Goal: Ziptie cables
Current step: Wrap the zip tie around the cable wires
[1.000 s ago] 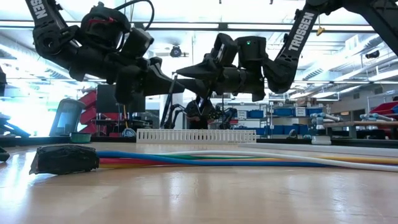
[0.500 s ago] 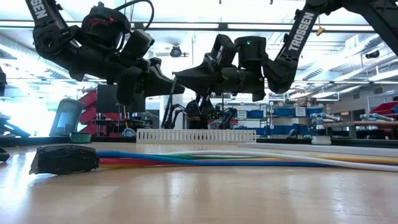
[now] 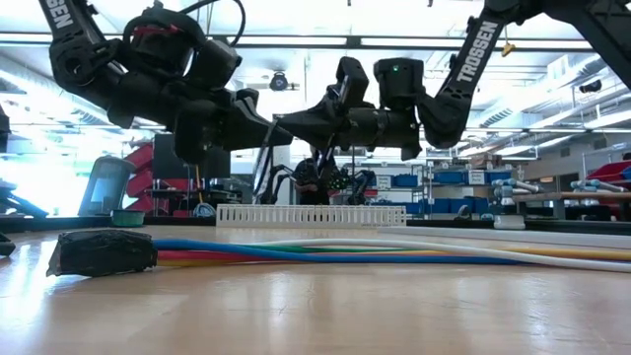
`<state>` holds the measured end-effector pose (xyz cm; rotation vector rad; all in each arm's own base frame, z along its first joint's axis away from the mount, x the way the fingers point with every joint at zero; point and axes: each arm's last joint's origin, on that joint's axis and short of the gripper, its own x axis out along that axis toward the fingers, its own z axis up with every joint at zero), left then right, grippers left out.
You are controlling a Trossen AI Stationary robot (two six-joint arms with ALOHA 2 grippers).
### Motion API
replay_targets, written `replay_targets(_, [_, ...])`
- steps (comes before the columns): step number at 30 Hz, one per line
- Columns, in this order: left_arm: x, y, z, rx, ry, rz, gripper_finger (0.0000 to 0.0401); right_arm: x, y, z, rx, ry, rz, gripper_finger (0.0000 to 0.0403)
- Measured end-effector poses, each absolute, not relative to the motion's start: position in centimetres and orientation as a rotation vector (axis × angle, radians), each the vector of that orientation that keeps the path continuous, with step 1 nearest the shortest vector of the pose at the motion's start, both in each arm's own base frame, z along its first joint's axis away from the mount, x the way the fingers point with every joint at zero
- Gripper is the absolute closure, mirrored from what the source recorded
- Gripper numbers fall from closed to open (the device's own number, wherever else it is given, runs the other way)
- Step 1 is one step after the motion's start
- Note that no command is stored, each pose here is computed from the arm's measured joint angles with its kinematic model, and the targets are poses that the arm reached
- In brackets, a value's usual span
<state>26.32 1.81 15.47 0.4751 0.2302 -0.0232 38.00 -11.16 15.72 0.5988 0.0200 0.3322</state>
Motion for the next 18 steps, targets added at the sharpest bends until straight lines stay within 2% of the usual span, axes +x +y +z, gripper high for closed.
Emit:
replay_targets(7, [26.3, 1.5, 15.4, 0.476, 0.227, -0.055, 0.0401, 37.7, -12.2, 15.8, 0.605, 0.005, 0.304, 0.0403])
replay_targets(14, [26.3, 1.7, 15.4, 0.504, 0.244, -0.015, 0.0401, 37.2, -12.6, 15.8, 0.657, 0.083, 0.464, 0.04])
replay_targets(18, [26.3, 1.8, 15.4, 0.539, 0.257, 0.033, 0.0401, 37.1, -12.7, 15.5, 0.671, 0.113, 0.48, 0.0385])
